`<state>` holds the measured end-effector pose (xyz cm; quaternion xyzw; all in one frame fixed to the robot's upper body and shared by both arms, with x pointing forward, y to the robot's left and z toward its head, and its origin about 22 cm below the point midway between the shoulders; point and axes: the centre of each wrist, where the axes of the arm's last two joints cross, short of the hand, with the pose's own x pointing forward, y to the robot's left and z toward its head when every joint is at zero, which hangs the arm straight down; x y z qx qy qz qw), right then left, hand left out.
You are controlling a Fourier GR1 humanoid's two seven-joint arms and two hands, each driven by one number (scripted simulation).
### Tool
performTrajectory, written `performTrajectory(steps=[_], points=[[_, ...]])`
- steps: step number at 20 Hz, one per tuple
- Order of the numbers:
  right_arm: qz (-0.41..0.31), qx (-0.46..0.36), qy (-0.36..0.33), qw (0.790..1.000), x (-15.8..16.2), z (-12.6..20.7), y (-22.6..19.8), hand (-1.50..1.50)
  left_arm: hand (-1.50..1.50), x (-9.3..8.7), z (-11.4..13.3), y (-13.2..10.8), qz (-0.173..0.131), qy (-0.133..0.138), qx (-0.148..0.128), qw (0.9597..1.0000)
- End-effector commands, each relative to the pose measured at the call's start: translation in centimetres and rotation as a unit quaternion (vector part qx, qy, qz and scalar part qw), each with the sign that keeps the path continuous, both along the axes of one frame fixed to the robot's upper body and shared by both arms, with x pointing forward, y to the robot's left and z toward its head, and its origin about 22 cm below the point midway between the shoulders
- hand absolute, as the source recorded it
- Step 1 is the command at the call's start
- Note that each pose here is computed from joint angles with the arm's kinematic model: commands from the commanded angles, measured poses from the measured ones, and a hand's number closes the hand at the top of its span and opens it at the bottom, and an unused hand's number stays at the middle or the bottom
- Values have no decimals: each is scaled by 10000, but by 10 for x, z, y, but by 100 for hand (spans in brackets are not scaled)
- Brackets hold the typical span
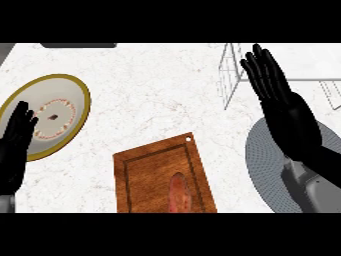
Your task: Pick the lemon from the placemat and place it in the tiered shelf
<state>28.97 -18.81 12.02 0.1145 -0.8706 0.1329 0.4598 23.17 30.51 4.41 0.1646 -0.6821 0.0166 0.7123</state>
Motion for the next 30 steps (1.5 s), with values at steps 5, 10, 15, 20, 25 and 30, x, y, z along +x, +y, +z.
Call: performTrajectory(steps=[5, 10, 15, 20, 25, 30], points=[[-3029, -828, 558, 9478, -33, -15, -152, 150, 0, -28, -44, 16, 456, 1385, -573, 9877], [-4904, -1211, 2735, 8186, -94, -79, -246, 150, 0, -33, -56, 0, 99, 1816, -1159, 9765], [-4436, -1395, 2505, 8491, -172, -74, -286, -150, 0, -22, -77, 9, -49, 1946, -1281, 9725], [-3523, -1865, 2808, 8731, -190, -26, -294, -150, 0, -20, -80, 1, -315, 2030, -1193, 9714], [-3093, -2281, 3036, 8719, -199, 3, -264, -150, 0, 3, -69, -5, -398, 2006, -1214, 9713], [-3255, -2722, 3490, 8355, -184, 36, -228, -150, 0, 3, -68, -14, -516, 1945, -1151, 9727]])
